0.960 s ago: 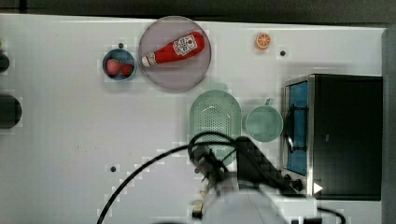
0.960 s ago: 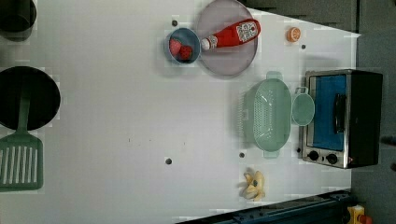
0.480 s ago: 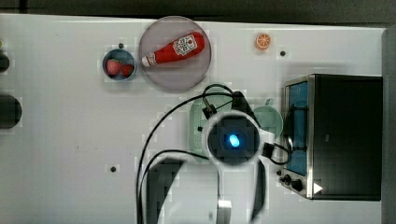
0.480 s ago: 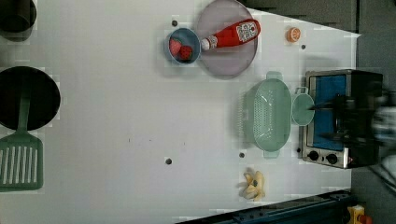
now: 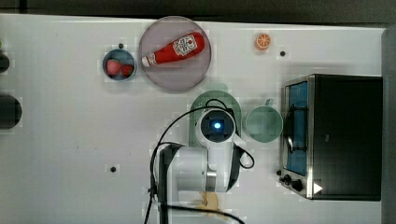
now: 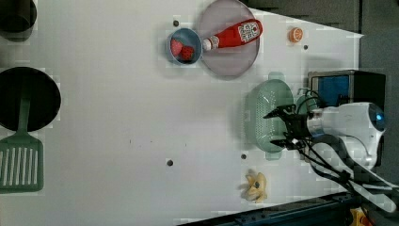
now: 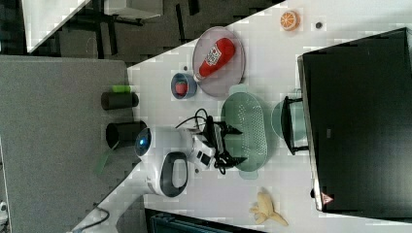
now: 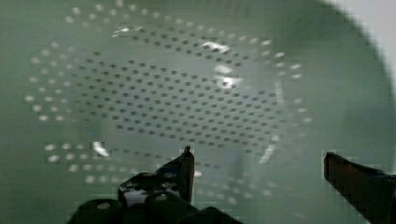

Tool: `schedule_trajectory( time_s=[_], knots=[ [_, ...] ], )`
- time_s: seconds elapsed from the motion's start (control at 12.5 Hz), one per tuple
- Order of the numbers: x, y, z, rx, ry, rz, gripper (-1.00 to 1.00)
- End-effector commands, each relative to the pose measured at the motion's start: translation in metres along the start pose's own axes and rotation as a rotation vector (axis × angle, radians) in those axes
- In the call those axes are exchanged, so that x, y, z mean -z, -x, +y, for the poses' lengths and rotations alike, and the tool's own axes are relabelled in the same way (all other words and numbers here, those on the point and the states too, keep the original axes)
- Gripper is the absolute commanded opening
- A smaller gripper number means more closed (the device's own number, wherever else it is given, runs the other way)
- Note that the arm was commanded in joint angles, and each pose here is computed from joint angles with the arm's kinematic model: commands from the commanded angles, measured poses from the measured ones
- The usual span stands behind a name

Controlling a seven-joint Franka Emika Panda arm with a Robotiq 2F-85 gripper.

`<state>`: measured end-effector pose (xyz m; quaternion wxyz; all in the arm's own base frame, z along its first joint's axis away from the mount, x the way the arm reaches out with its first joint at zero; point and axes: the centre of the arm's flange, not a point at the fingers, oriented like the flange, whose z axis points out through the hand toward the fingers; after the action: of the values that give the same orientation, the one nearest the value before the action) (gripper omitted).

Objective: Drag strainer right to left.

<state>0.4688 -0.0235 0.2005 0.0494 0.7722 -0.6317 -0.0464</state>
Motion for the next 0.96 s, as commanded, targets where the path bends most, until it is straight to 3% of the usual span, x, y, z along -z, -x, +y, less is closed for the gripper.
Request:
schedule_trajectory(
  time_s=[0.08,0.96],
  knots=[
    [0.012,0.007,-0.02,-0.109,-0.081,0.02,1.0],
    [-0.041,0.061,-0.03,-0.128,-0.052,-0.003,1.0]
  ],
)
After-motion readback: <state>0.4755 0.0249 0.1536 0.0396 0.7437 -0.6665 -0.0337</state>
